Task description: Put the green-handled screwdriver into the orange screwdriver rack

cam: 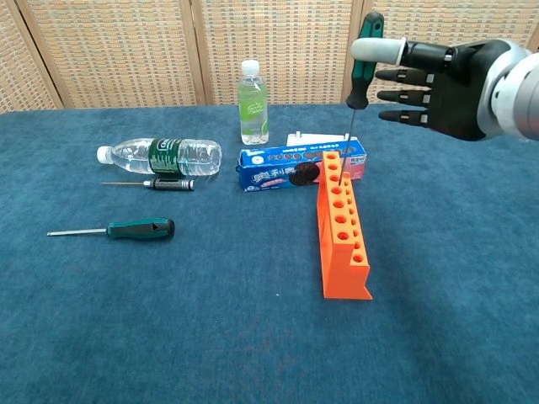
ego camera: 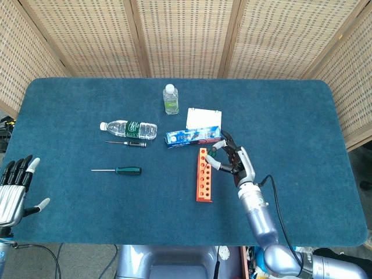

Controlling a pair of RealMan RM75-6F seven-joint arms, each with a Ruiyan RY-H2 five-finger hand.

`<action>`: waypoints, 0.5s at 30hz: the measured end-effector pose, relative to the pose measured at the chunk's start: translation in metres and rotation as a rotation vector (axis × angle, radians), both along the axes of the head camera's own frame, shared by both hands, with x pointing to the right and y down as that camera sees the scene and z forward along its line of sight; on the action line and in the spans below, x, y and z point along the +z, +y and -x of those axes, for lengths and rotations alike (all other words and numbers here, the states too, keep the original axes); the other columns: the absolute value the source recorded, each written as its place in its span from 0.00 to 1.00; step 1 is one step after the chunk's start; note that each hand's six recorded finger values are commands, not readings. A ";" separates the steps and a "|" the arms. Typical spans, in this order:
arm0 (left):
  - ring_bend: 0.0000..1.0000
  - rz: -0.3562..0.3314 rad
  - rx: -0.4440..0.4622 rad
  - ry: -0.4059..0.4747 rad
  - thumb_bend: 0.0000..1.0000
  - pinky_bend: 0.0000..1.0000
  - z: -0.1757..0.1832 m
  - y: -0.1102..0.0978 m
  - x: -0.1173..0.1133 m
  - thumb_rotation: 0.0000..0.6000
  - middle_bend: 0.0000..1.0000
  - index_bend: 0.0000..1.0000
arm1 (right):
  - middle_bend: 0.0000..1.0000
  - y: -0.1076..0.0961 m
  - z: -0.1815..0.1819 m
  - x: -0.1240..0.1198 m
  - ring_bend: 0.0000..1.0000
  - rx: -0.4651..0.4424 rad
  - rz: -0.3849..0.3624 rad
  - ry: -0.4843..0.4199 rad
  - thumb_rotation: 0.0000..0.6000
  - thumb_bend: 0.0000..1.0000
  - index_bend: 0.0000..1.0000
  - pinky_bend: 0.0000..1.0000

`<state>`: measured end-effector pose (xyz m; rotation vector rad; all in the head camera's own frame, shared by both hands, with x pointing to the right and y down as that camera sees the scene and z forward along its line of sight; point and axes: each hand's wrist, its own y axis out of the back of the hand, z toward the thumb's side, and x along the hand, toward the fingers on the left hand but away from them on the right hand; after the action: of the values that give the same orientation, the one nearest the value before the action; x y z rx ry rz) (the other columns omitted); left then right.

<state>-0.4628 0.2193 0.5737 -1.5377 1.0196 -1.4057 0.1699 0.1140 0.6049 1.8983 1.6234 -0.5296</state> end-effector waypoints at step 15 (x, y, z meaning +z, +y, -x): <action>0.00 0.004 0.004 0.000 0.00 0.00 -0.001 0.001 0.001 1.00 0.00 0.00 | 0.03 0.007 -0.006 0.014 0.00 0.004 0.029 -0.004 1.00 0.22 0.67 0.00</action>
<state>-0.4615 0.2200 0.5746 -1.5418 1.0139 -1.4051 0.1757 0.1210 0.6191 1.8730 1.6081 -0.5444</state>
